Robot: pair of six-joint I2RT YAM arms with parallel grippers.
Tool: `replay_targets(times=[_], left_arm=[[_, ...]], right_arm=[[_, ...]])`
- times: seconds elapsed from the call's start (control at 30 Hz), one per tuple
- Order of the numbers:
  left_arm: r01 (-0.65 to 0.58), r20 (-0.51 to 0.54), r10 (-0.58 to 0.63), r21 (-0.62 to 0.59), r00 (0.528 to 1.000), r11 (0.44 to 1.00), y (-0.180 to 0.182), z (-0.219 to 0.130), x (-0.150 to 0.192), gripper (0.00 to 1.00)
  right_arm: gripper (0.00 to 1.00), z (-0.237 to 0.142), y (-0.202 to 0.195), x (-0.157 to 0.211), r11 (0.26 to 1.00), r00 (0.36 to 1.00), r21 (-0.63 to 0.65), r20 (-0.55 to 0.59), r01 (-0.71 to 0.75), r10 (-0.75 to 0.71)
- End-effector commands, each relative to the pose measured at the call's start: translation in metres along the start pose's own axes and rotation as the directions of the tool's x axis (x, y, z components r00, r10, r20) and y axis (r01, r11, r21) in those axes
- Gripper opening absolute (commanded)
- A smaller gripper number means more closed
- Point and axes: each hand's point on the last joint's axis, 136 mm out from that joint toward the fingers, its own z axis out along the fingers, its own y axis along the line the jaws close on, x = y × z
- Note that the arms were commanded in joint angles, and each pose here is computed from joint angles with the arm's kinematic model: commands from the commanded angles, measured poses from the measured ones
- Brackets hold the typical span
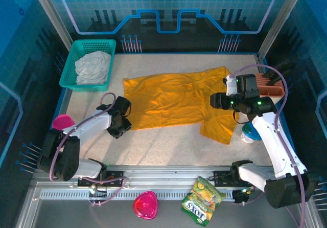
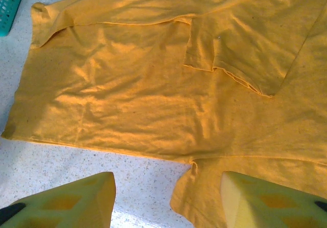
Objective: Fold and stack the t-shirts
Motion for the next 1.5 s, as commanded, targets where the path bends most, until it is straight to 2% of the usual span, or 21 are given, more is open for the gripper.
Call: replay_targets(times=[0.0, 0.47, 0.57, 0.67, 0.77, 0.93, 1.03, 1.13, 1.27, 1.33, 1.4, 1.47], left_arm=[[0.037, 0.036, -0.036, -0.010, 0.999, 0.999, -0.001, 0.010, -0.006, 0.38], [0.014, 0.074, -0.009, -0.065, 0.997, 0.998, -0.011, 0.033, -0.022, 0.35], [-0.010, 0.075, 0.015, -0.065, 0.997, 0.998, -0.019, 0.039, -0.027, 0.29], [-0.051, 0.096, 0.057, -0.069, 0.994, 0.996, -0.032, 0.039, -0.041, 0.17], [-0.082, 0.123, 0.091, -0.075, 0.988, 0.994, -0.043, 0.036, -0.055, 0.00], [-0.108, 0.167, 0.119, -0.072, 0.979, 0.991, -0.046, 0.026, -0.072, 0.00], [-0.120, 0.189, 0.132, -0.070, 0.973, 0.990, -0.041, 0.016, -0.078, 0.00], [-0.143, 0.176, 0.150, -0.052, 0.973, 0.988, -0.041, 0.013, -0.079, 0.00], [-0.188, 0.151, 0.192, -0.039, 0.970, 0.981, -0.044, 0.016, -0.075, 0.00], [-0.203, 0.143, 0.204, -0.023, 0.968, 0.979, -0.046, 0.016, -0.074, 0.00], [-0.217, 0.137, 0.216, -0.011, 0.967, 0.976, -0.048, 0.016, -0.072, 0.00], [-0.231, 0.132, 0.229, 0.003, 0.964, 0.973, -0.050, 0.015, -0.071, 0.00]], right_arm=[[0.58, -0.004, 0.000, 0.002, 1.000, 1.000, -0.014, 0.008, 0.009, -0.009], [0.58, -0.003, 0.000, 0.004, 1.000, 1.000, -0.014, -0.008, 0.002, -0.002], [0.57, -0.003, 0.001, 0.006, 1.000, 1.000, -0.020, -0.012, 0.002, -0.002], [0.57, -0.004, 0.004, 0.005, 0.999, 1.000, -0.038, -0.004, 0.018, -0.018], [0.57, -0.013, 0.013, 0.000, 0.996, 0.999, -0.075, 0.037, 0.043, -0.040], [0.59, -0.042, 0.034, -0.013, 0.983, 0.978, -0.139, 0.184, 0.120, -0.094], [0.68, -0.064, 0.046, -0.018, 0.969, 0.953, -0.151, 0.264, 0.194, -0.150], [0.72, -0.082, 0.054, -0.019, 0.951, 0.922, -0.130, 0.312, 0.281, -0.229], [0.70, -0.092, 0.057, 0.000, 0.886, 0.868, -0.079, 0.256, 0.457, -0.425], [0.66, -0.087, 0.059, 0.026, 0.791, 0.790, -0.094, 0.194, 0.605, -0.582], [0.64, -0.081, 0.055, 0.056, 0.660, 0.667, -0.101, 0.126, 0.745, -0.734], [0.63, -0.071, 0.039, 0.077, 0.574, 0.576, -0.072, 0.026, 0.816, -0.817]])
